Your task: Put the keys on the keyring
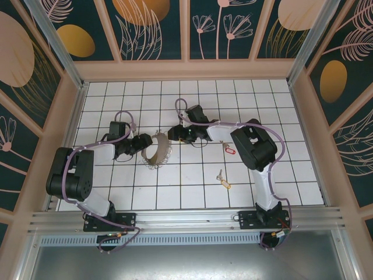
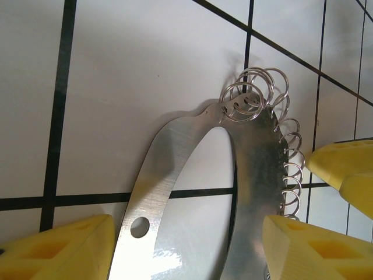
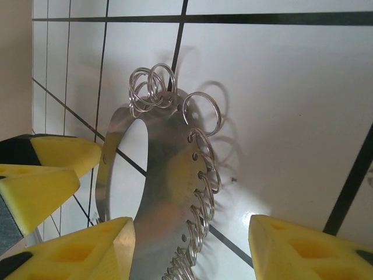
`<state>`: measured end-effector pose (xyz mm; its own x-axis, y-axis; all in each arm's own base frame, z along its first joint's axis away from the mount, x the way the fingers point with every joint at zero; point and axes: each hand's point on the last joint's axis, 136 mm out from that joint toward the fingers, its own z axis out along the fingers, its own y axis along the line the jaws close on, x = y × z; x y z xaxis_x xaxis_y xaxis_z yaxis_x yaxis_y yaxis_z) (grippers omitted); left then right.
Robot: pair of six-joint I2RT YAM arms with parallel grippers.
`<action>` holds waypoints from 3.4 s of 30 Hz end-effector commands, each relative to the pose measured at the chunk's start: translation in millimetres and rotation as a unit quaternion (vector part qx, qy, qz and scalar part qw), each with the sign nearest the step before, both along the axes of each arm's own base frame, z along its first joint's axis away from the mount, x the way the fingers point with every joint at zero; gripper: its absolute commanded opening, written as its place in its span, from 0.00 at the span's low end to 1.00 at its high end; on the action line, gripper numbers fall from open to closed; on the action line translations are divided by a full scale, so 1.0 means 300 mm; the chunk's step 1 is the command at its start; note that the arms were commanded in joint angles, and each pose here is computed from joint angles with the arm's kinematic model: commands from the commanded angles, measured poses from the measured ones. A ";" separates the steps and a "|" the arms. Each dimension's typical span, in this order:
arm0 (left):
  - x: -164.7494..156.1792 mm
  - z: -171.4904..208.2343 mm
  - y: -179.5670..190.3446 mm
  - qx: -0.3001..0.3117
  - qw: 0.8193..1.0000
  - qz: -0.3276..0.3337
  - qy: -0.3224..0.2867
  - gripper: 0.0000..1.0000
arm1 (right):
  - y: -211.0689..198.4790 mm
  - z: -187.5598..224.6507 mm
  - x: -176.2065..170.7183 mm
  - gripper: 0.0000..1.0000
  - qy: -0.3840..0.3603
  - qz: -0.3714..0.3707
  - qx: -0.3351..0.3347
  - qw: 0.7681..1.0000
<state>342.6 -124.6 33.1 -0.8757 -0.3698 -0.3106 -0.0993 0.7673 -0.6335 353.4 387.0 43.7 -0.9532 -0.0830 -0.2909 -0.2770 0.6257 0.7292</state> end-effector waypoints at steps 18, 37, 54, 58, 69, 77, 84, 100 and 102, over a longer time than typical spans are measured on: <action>-0.021 0.005 -0.056 -0.019 0.999 -0.035 0.006 0.67 | 0.068 -0.076 -0.043 0.48 0.047 0.021 -0.038 0.998; -0.010 0.017 -0.032 -0.001 1.000 -0.016 -0.004 0.65 | 0.100 -0.032 -0.021 0.34 0.010 0.037 -0.015 0.999; 0.034 0.104 0.005 0.000 0.998 0.040 -0.041 0.71 | -0.011 0.173 0.017 0.09 -0.037 0.002 0.095 0.995; 0.064 0.218 -0.042 -0.063 0.994 0.037 -0.078 0.74 | -0.089 0.318 0.035 0.05 -0.068 -0.023 0.163 0.984; 0.135 0.599 -0.178 -0.214 0.957 -0.036 -0.193 0.80 | -0.295 0.622 0.058 0.05 -0.151 -0.072 0.251 0.953; 0.106 0.802 -0.259 -0.245 0.929 -0.094 -0.260 0.85 | -0.327 0.726 0.038 0.05 -0.177 -0.080 0.267 0.944; 0.074 0.825 -0.347 -0.254 0.922 -0.138 -0.257 0.80 | -0.328 0.786 0.014 0.05 -0.187 -0.073 0.290 0.936; 0.060 0.890 -0.361 -0.255 0.910 -0.153 -0.291 0.00 | -0.354 0.793 -0.007 0.15 -0.205 -0.087 0.274 0.936; 0.052 0.913 -0.361 -0.247 0.906 -0.163 -0.304 0.00 | -0.374 0.794 -0.009 0.24 -0.218 -0.099 0.256 0.937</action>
<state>361.2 -232.2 276.4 -0.7499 -0.3581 -0.5562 0.4656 0.3116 -0.8283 356.9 283.8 257.0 -0.7886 0.3164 -0.5273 -0.4585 0.2689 0.8471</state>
